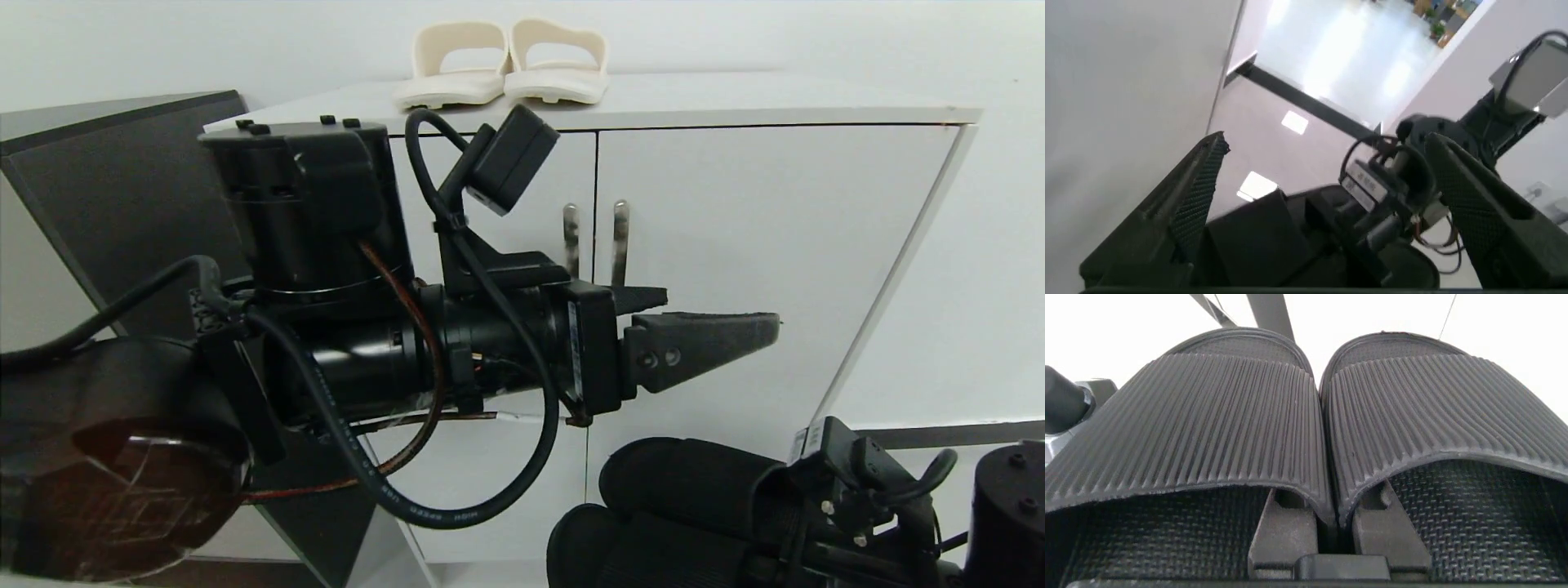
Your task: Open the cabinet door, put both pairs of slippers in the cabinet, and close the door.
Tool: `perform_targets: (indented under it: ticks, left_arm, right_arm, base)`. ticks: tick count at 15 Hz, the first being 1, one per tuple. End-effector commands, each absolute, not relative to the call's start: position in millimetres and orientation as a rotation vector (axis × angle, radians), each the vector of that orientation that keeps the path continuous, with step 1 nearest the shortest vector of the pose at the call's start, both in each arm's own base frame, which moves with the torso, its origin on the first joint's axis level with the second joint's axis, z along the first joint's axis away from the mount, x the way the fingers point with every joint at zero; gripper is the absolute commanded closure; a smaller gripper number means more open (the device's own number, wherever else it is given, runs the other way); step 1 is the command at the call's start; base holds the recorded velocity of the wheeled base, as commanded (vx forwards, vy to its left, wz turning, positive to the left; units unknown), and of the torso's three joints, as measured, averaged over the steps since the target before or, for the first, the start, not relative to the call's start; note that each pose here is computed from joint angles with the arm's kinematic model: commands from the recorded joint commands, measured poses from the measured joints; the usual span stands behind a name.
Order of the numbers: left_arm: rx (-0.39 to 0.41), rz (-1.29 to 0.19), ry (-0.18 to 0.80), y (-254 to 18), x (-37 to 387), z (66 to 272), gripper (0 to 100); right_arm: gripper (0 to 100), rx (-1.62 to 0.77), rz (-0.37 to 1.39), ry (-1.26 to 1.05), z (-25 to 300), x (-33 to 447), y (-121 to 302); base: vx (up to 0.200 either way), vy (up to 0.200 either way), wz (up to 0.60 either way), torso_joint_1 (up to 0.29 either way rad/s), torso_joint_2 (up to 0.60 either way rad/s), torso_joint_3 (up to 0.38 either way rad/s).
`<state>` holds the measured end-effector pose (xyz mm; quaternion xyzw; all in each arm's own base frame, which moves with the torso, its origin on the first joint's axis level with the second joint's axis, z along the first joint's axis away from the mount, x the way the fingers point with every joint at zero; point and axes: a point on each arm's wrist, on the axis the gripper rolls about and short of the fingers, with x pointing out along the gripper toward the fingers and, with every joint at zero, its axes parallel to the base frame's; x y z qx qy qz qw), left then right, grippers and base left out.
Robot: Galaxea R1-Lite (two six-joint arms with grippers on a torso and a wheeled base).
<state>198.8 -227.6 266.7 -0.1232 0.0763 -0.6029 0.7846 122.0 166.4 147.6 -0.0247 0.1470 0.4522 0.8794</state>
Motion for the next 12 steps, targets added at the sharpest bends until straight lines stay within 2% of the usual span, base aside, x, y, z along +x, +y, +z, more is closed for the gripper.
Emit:
perform_targets:
  ticks: [1,4,8,12]
  left_arm:
    - [-0.267,-1.237,0.16,-227,211,264,0]
    - [-0.234,-1.092,0.109,-224,220,265,0]
    - [-0.234,-1.046,0.084,-218,227,271,0]
    - [-0.23,-1.016,0.102,-221,245,262,0]
  right_arm:
    - [100,-0.042,0.957,0.292,151,120,165]
    - [100,-0.037,0.959,0.287,153,120,164]
    - [100,-0.04,0.97,0.293,151,120,165]
    - [100,-0.043,0.969,0.297,150,120,165]
  base:
    - [0.0,0.0,0.0,0.0,0.0,0.0]
    - [0.0,0.0,0.0,0.0,0.0,0.0]
    - [0.0,0.0,0.0,0.0,0.0,0.0]
    - [0.0,0.0,0.0,0.0,0.0,0.0]
